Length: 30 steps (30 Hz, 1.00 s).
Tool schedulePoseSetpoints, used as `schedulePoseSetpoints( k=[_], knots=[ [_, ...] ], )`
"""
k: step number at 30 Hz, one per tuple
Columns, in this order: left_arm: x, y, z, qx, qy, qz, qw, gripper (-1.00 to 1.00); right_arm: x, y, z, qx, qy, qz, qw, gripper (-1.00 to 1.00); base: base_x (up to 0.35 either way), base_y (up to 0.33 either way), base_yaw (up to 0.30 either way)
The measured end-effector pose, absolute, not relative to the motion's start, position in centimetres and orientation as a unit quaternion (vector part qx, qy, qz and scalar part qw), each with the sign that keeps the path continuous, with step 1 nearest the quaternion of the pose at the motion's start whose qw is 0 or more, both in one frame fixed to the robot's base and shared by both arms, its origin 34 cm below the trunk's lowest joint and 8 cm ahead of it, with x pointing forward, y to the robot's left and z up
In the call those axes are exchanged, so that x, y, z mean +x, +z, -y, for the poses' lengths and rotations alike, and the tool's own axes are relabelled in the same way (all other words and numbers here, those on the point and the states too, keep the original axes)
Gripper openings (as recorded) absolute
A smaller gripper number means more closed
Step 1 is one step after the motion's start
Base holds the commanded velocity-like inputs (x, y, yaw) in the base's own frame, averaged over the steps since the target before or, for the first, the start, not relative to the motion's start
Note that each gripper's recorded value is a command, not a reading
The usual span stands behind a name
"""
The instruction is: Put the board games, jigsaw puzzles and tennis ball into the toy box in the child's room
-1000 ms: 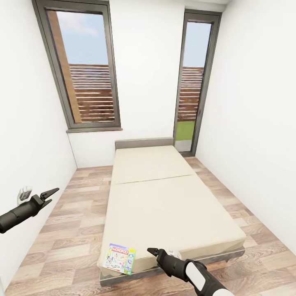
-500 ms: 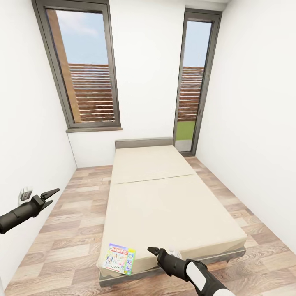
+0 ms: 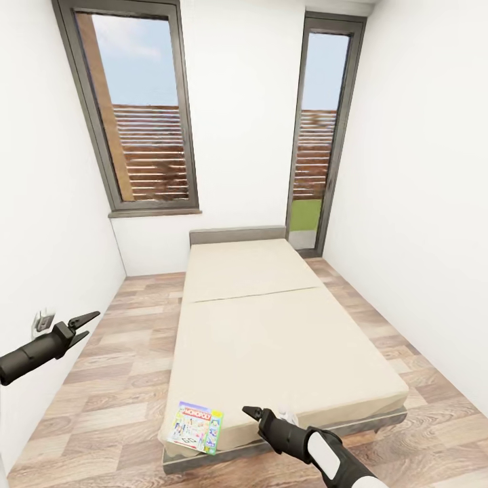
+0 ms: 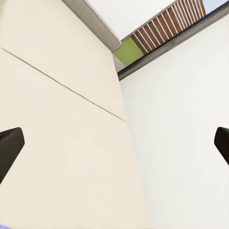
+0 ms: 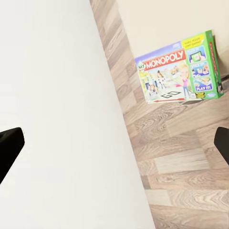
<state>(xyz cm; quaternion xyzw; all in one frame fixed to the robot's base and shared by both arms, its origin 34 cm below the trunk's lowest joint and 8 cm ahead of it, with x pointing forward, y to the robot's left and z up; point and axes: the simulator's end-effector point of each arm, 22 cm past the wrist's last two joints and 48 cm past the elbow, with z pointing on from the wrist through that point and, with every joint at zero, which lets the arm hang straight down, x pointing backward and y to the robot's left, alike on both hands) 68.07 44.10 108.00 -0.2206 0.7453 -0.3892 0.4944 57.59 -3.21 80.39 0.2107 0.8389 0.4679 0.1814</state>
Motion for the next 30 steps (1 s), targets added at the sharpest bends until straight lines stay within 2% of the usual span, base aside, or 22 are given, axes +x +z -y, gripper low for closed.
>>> schedulePoseSetpoints(
  k=[30],
  knots=[
    [68.9,104.4,-43.5,-0.227,-0.396,-0.749,0.481,1.00,58.2,77.1,2.6,0.202,0.458,-0.847,0.181,1.00,0.000,0.000,0.000]
  ],
)
